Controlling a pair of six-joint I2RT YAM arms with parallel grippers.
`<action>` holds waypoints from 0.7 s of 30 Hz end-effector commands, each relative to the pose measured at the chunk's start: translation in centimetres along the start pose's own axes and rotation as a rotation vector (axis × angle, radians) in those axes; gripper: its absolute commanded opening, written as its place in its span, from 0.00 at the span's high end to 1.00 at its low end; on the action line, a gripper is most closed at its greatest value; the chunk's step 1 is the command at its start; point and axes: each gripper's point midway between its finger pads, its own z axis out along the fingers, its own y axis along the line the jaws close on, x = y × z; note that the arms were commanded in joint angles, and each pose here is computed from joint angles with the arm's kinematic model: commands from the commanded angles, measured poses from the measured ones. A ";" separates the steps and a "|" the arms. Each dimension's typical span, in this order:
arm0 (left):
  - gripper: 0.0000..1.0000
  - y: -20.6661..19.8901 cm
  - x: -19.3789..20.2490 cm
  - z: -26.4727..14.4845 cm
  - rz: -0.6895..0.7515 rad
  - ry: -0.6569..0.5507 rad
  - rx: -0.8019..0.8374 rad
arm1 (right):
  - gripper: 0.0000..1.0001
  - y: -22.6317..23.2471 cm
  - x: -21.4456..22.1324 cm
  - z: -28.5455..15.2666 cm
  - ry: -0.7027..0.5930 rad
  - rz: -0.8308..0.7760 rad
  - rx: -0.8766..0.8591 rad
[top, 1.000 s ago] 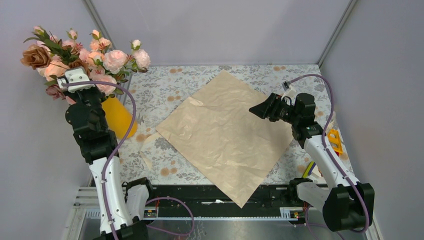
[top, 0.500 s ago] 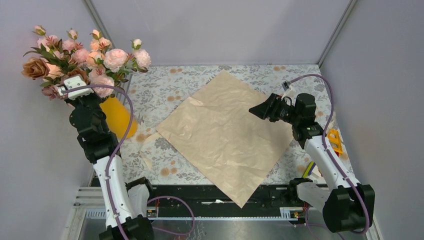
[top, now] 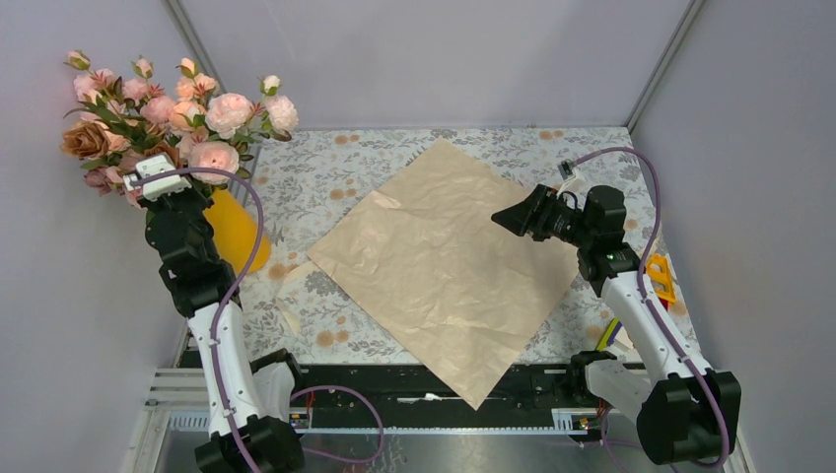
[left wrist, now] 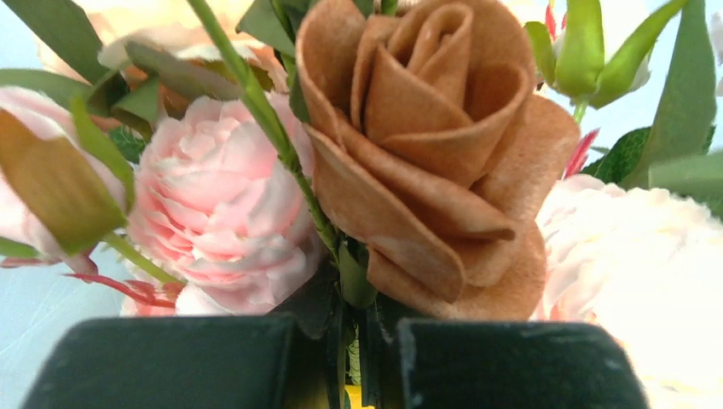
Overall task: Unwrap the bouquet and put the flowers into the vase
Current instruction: Insert the fake flower into the vase.
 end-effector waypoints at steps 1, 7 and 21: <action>1.00 0.0 -0.5 -0.1 -0.011 -0.031 0.004 | 0.31 1.4 -0.6 -0.4 -0.022 -0.037 -0.055; 1.00 0.3 0.0 -0.4 -0.005 -0.026 -0.009 | 0.31 1.3 -0.6 -0.4 -0.019 -0.032 -0.054; 1.00 0.1 3.8 -0.9 -0.010 0.036 -0.002 | 0.31 1.7 -0.7 -0.2 -0.014 -0.019 -0.076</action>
